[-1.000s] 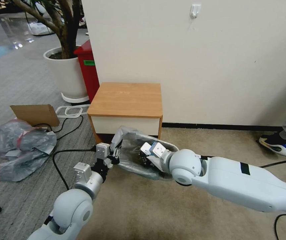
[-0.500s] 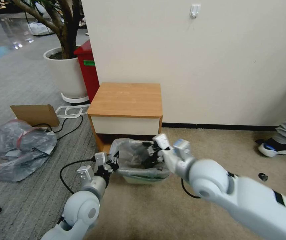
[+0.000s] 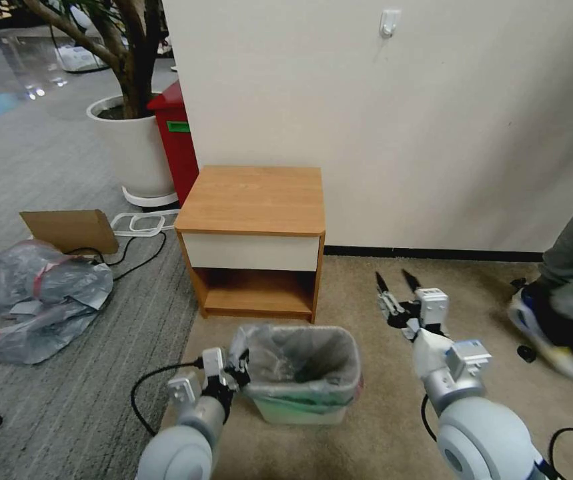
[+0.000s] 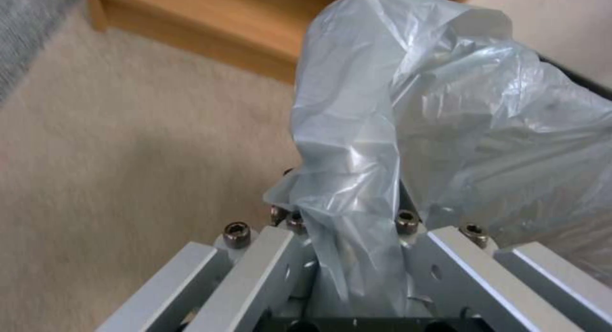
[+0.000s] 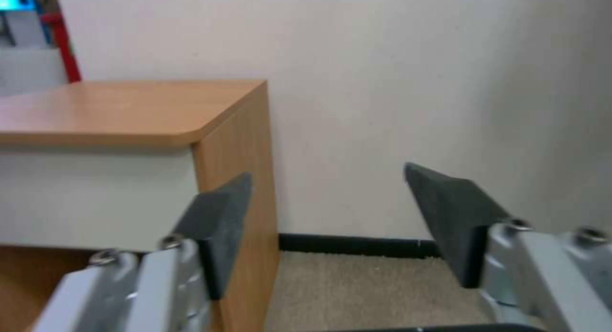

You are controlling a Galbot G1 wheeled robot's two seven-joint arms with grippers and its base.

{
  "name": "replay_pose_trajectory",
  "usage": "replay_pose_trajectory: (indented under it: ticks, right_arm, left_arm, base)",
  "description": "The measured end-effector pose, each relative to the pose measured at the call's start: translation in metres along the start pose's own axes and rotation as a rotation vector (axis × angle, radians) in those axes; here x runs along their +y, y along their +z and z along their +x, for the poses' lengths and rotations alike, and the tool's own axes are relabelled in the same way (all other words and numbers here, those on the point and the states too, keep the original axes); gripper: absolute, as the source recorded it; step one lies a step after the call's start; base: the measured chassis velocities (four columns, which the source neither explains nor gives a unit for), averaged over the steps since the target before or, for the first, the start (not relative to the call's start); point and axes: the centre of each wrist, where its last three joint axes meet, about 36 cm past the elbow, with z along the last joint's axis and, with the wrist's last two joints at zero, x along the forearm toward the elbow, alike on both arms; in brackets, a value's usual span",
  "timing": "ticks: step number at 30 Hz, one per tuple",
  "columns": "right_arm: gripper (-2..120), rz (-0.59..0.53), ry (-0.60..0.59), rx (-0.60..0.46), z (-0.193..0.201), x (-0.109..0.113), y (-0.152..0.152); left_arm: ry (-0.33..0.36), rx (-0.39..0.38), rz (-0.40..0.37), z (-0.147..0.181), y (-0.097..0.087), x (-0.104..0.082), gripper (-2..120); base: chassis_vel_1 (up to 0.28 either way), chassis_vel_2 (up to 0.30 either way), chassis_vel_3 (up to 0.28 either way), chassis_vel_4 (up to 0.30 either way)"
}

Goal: Pick up the garbage bag from the table and place it over the trash can.

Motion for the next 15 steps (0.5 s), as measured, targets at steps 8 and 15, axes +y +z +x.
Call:
replay_pose_trajectory:
  ticks: [8, 15]
  right_arm:
    - [98, -0.014, 0.011, -0.006, -0.001, 0.001, -0.001]
    - [100, -0.021, 0.010, -0.003, 0.000, 0.004, -0.002]
  left_arm:
    - [-0.010, -0.007, -0.063, -0.001, 0.016, -0.008, 13]
    - [-0.038, -0.057, -0.132, 0.002, 0.024, -0.008, 36]
  base:
    - [0.000, 0.000, 0.000, 0.000]
    - [0.000, 0.000, 0.000, 0.000]
